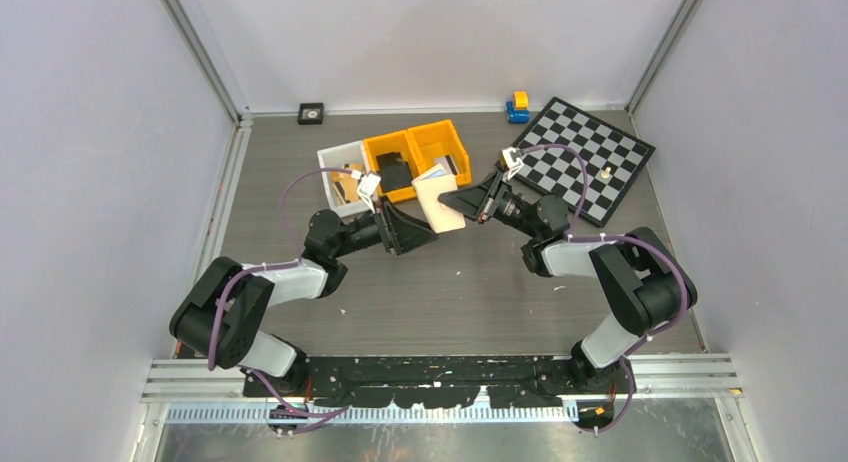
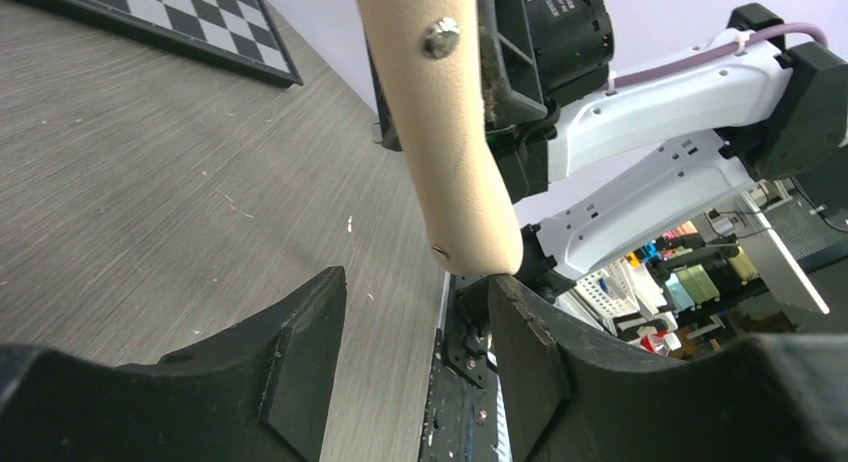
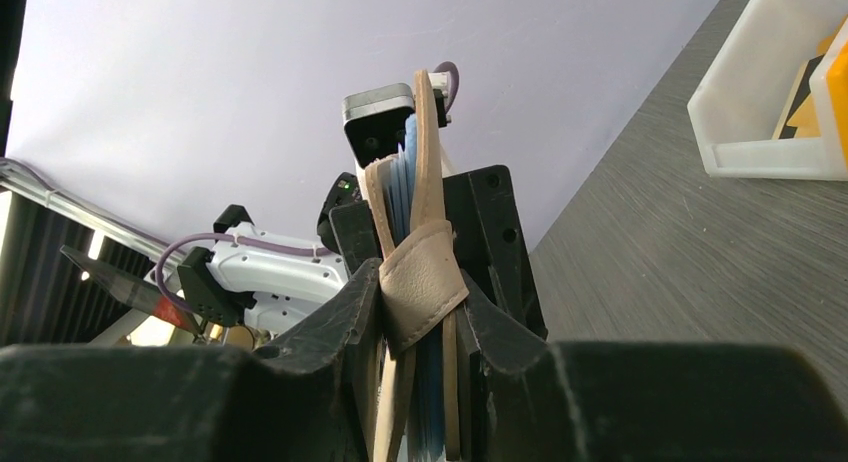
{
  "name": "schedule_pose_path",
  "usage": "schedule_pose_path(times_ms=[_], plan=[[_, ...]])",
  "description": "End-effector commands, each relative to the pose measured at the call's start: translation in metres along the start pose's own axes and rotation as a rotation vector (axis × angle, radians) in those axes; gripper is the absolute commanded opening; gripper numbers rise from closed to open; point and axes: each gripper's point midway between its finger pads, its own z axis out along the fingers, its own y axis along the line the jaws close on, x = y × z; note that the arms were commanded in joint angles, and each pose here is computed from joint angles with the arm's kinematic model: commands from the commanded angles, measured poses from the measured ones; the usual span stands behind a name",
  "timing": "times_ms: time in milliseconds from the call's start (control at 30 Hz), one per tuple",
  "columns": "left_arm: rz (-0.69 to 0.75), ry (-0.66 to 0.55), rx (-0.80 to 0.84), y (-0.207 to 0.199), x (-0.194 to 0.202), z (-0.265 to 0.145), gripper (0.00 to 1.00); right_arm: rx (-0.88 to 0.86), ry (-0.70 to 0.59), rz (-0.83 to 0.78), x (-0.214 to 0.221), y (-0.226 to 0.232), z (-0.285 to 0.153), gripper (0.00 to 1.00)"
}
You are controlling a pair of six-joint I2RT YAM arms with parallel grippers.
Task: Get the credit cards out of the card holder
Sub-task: Open the card holder at the center of the board.
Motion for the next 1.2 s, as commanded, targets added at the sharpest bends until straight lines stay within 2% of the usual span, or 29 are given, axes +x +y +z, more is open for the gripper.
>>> schedule_pose_path(times_ms=[0,233,333,467,567,633,733,867,900,933,1000,1167], plan=[[0.141,-0.076,0.191,-0.048,-0.023,-0.001,0.57,-0.046,0.020,-0.095,0.003,0.014,0.005,0.00],[0.159,-0.070,0.213,-0.056,-0.023,-0.003,0.59,-0.045,0.022,-0.105,0.003,0.016,0.004,0.00],[0.140,-0.086,0.169,-0.045,-0.025,-0.001,0.59,-0.052,0.023,-0.119,0.003,0.019,0.003,0.01],[0.096,-0.055,0.138,-0.033,-0.023,0.006,0.54,-0.065,0.036,-0.132,0.007,0.023,0.004,0.01],[0.059,-0.039,0.094,-0.020,-0.021,0.010,0.45,-0.072,0.067,-0.162,0.017,0.027,0.008,0.01],[0.049,-0.032,0.065,-0.015,-0.021,0.010,0.33,-0.055,0.082,-0.173,0.020,0.025,0.011,0.00],[0.037,-0.027,-0.036,0.005,-0.021,0.008,0.18,-0.014,0.077,-0.192,0.020,0.019,0.008,0.12],[0.023,0.009,-0.246,0.039,-0.015,-0.002,0.08,0.133,0.053,-0.267,0.015,-0.004,0.001,0.18],[0.026,0.015,-0.305,0.047,-0.014,-0.006,0.08,0.181,0.056,-0.302,0.013,-0.012,-0.002,0.52],[0.029,0.020,-0.357,0.055,-0.015,-0.009,0.08,0.250,0.050,-0.323,0.010,-0.021,-0.006,0.80],[0.028,0.053,-0.410,0.063,-0.012,-0.012,0.07,0.376,0.064,-0.394,0.004,-0.035,-0.016,0.86],[0.010,0.095,-0.414,0.068,-0.007,-0.009,0.08,0.555,0.000,-0.513,-0.016,-0.044,-0.039,0.89]])
